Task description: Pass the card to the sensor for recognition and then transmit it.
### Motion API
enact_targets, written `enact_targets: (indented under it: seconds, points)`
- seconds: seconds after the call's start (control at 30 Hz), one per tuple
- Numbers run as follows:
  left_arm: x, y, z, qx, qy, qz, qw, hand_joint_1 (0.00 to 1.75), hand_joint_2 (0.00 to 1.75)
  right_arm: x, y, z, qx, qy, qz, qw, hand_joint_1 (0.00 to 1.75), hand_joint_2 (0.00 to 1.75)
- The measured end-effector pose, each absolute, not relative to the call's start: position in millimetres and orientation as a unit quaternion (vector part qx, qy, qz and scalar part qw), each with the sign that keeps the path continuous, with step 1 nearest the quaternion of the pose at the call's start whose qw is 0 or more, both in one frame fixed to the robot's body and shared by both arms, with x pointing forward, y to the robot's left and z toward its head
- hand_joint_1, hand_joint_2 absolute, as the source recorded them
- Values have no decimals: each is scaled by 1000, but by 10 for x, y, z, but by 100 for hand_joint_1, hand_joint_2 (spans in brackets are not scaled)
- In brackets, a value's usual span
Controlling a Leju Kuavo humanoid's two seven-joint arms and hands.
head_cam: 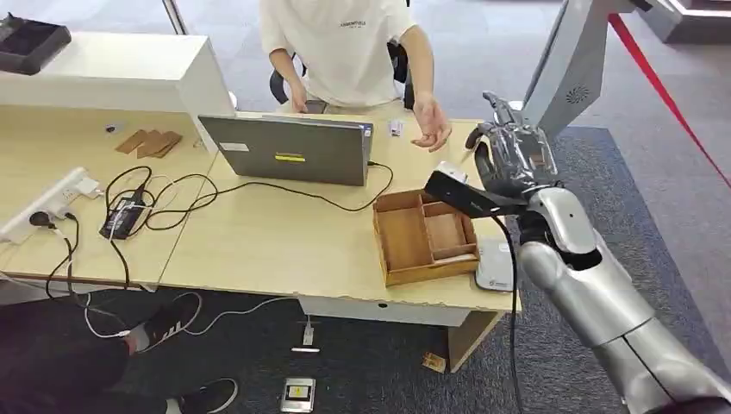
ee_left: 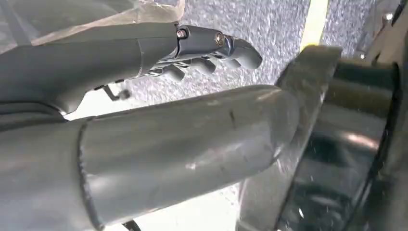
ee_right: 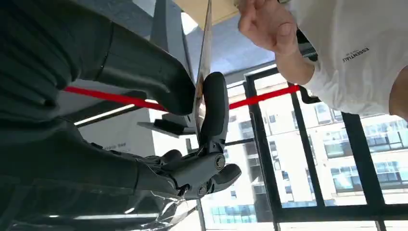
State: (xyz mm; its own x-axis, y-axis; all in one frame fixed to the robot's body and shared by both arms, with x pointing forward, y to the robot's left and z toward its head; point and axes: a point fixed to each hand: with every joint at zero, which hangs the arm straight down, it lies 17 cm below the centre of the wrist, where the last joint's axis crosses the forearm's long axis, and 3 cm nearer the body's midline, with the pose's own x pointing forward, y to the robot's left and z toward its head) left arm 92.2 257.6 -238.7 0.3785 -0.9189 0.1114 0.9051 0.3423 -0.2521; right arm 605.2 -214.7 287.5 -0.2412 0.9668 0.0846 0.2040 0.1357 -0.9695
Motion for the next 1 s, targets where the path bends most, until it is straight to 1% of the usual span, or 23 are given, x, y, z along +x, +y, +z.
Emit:
enact_targets:
  seconds: [0.37,0.77,0.8,0.83,1.0]
  points:
    - [1059,2561,-2366,-127,19,-574,808,0,0,6517,-1684,3419,-496,-606,504,364,175,175]
    - [1050,2544,-2366,-131,16,-573,809,0,0,6576,-1406,3235,-504,-570,540,361,175,175]
    - [1048,2542,-2366,-131,16,-573,809,0,0,6576,-1396,3218,-505,-568,542,360,33,175]
    - [1048,2544,-2366,-131,16,-573,809,0,0,6575,-1382,3206,-505,-566,544,359,0,175]
    - [1035,2539,-2368,-132,16,-571,810,0,0,6569,-1339,3202,-520,-563,544,341,0,175]
